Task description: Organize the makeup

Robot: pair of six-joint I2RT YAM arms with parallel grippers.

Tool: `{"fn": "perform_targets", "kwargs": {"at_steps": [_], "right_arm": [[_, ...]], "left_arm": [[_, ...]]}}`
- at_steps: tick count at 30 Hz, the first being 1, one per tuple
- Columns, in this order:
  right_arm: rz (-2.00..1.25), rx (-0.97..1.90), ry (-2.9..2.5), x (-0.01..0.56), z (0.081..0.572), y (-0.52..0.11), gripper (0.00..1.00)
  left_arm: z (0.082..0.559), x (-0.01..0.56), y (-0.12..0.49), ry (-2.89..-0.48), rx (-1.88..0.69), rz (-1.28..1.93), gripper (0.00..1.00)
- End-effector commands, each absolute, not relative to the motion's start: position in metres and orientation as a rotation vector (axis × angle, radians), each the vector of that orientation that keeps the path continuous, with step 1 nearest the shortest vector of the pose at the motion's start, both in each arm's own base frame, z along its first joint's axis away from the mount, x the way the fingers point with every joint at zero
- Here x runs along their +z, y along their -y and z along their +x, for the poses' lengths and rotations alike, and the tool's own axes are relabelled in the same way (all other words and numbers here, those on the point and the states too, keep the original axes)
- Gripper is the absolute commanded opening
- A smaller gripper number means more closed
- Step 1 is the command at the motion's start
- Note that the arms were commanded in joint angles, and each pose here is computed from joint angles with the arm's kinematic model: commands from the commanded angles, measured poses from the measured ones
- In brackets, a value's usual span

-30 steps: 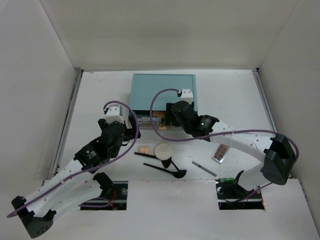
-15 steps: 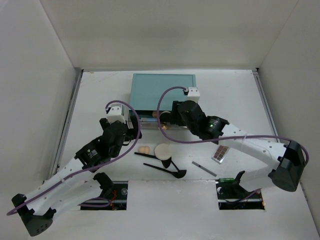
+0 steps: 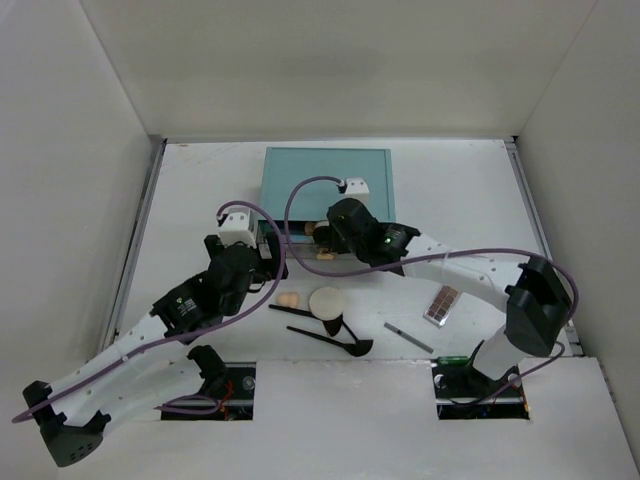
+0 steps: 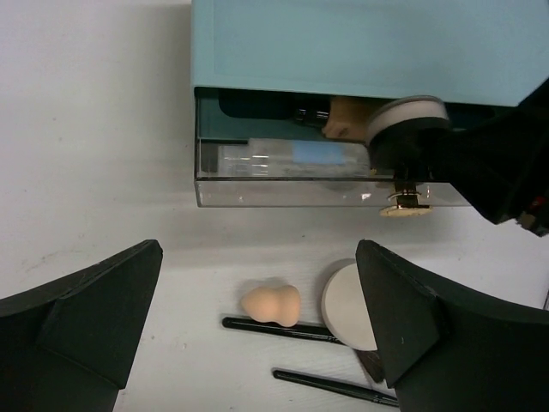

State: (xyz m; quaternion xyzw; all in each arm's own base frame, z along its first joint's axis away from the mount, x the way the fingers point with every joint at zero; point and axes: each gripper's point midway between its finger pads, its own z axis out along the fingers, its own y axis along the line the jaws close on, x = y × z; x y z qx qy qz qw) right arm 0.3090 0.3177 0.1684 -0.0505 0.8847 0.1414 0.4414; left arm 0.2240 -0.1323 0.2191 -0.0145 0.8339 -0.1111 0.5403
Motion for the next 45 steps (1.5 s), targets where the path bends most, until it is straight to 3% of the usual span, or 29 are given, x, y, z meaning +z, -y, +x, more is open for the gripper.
{"fn": "perform_targets", "kwargs": {"at_steps": [1,4,6,18,25,30,37,45], "right_arm": [[-0.16,0.465,-2.141,0.195,0.315,-0.35,0.33],[-0.189,0.513,-2.129,0.199,0.317,-0.371,0.19],[-0.21,0.531,-2.121,0.202,0.317,-0.38,0.19],[-0.148,0.604,-1.966,0.279,0.301,-0.339,0.31],[0.168,0.444,-1.926,0.291,0.293,-0.199,0.38],[0.56,0.294,-1.96,0.257,0.27,-0.076,0.53],[0.917,0.157,-1.84,0.237,0.225,0.026,0.98],[0.977,0.13,-1.748,0.248,0.207,0.052,1.0]], "left_arm": [[0.225,0.243,0.133,-1.923,-0.302,-0.06,1.0],[0.225,0.244,0.133,-1.922,-0.304,-0.06,1.0],[0.225,0.245,0.133,-1.924,-0.302,-0.058,1.0],[0.228,0.257,0.16,-1.916,-0.335,0.033,1.0],[0.214,0.263,0.26,-1.887,-0.45,0.382,1.0],[0.189,0.259,0.355,-1.863,-0.583,0.643,1.0],[0.151,0.209,0.479,-1.95,-0.757,0.958,1.0],[0.145,0.111,0.537,-2.134,-0.657,1.14,1.0]]}}
